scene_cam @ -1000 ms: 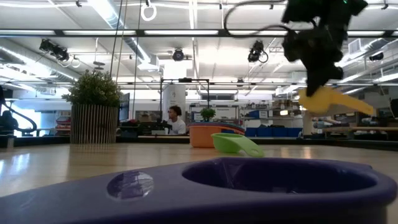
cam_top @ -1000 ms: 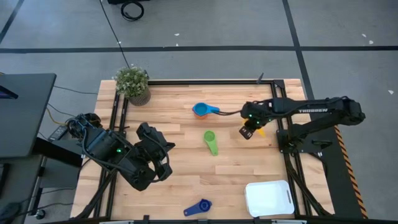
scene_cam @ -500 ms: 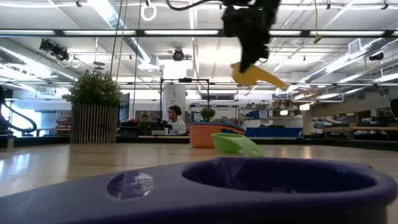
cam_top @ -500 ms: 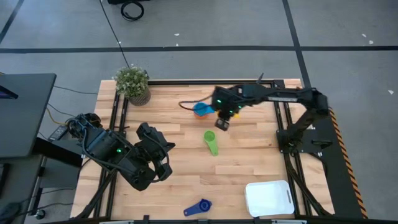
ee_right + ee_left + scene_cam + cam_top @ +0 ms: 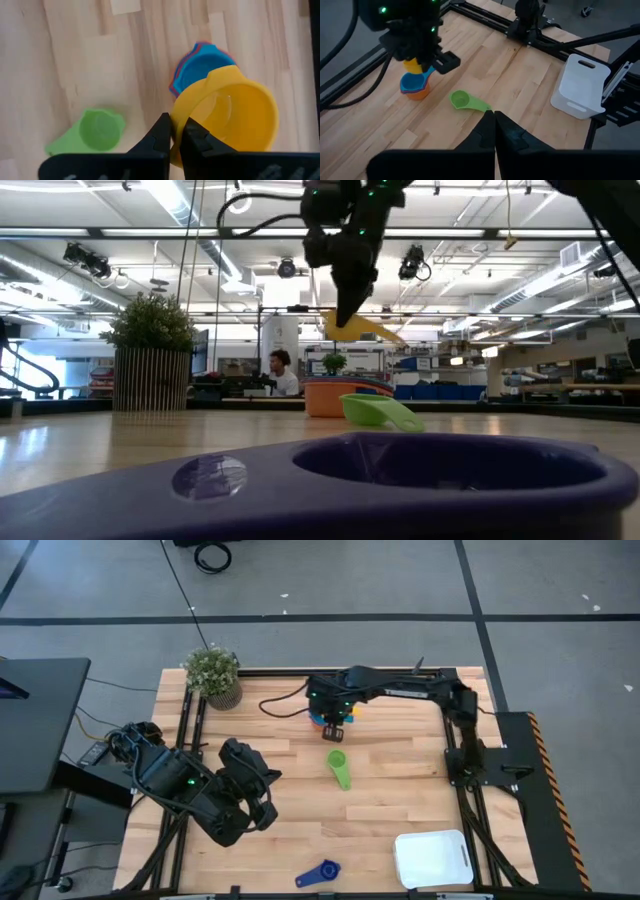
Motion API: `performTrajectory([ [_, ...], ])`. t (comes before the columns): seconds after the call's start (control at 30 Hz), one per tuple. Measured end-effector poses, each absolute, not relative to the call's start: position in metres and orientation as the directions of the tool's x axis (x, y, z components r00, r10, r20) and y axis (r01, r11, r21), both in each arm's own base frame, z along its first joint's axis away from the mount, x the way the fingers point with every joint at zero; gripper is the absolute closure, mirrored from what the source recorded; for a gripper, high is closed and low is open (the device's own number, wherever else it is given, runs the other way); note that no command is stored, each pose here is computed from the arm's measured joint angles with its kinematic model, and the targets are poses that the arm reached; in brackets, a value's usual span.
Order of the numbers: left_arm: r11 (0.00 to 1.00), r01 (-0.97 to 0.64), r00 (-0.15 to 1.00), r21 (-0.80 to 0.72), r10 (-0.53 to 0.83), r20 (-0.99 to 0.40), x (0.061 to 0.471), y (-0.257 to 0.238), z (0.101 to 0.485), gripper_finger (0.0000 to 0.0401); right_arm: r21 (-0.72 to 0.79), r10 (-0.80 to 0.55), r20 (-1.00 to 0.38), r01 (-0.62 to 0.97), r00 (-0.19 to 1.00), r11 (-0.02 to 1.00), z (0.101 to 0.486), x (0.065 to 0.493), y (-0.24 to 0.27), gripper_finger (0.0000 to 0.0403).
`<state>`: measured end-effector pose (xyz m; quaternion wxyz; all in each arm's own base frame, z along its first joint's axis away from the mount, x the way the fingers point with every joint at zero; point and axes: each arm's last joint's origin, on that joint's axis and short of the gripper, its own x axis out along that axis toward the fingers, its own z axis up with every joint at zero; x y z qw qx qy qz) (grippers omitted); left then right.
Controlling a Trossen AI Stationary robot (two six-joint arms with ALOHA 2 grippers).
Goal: Nest measuring cups in basket
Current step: Stack the yellow measuring cup on top of the light blue measuring cup
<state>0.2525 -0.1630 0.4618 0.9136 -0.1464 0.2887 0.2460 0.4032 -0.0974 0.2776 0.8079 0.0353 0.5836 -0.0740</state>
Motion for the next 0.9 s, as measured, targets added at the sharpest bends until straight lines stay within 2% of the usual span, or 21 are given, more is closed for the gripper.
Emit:
performTrajectory([
  [0.5,0.791,-0.577,0.712,-0.204,0.366,-0.599,0.253,-0.163,0.462,0.0399,-0.06,-0.07,-0.975,0.052,0.211,0.997,0.226,0.433,-0.126,0.0384],
  [0.7,0.785,-0.583,0.71,-0.207,0.369,-0.599,0.253,-0.162,0.462,0.0399,-0.06,-0.067,-0.977,0.039,0.2,0.997,0.225,0.431,-0.128,0.0382],
  [0.9,0.784,-0.587,0.708,-0.202,0.375,-0.599,0.255,-0.16,0.462,0.0399,-0.069,-0.073,-0.973,0.025,0.217,0.997,0.226,0.432,-0.13,0.0302],
])
